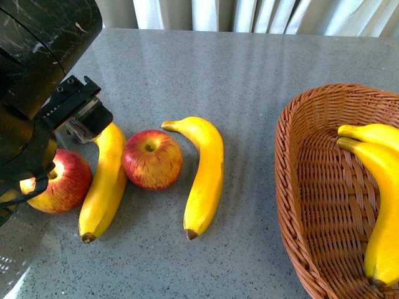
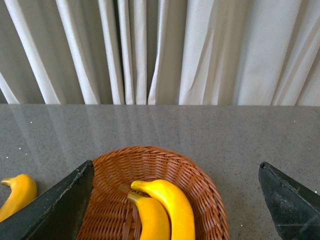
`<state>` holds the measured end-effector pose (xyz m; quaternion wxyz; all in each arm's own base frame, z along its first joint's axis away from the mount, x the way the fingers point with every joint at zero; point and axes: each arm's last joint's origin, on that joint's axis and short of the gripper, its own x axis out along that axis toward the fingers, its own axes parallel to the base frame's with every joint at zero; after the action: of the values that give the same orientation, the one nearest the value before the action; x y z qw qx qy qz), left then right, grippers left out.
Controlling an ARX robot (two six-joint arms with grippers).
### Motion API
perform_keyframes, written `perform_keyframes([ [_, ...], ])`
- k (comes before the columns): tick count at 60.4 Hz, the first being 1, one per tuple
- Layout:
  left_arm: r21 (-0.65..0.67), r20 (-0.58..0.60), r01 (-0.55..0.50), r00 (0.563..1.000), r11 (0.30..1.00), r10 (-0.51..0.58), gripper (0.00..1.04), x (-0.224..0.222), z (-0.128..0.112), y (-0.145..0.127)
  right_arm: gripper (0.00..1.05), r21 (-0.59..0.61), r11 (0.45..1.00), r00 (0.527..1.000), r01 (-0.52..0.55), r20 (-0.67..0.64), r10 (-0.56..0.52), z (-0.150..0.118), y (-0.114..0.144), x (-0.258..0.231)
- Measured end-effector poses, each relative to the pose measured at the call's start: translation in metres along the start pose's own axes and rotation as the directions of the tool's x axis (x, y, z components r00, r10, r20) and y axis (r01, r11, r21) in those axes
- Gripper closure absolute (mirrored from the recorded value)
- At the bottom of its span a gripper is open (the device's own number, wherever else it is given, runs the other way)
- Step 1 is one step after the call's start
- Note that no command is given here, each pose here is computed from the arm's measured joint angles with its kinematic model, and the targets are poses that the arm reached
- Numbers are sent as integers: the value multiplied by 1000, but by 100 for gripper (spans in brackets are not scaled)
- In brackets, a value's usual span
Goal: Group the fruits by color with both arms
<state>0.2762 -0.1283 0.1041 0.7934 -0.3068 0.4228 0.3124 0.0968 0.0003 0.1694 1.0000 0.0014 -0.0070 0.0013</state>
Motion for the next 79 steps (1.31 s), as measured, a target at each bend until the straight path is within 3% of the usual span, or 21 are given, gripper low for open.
perform_keyframes([
  [50,15,-48,-27,998,1000,28,9,12,-5,1,9,0,1000,1000,0,0,0,0,0,0],
  [54,17,-50,-27,998,999,28,22,12,-5,1,9,0,1000,1000,0,0,0,0,0,0],
  [59,21,-51,-26,998,999,27,29,12,-6,1,9,0,1000,1000,0,0,0,0,0,0],
  [79,47,-80,5,997,999,-1,31,4,-12,-1,9,0,1000,1000,0,0,0,0,0,0],
])
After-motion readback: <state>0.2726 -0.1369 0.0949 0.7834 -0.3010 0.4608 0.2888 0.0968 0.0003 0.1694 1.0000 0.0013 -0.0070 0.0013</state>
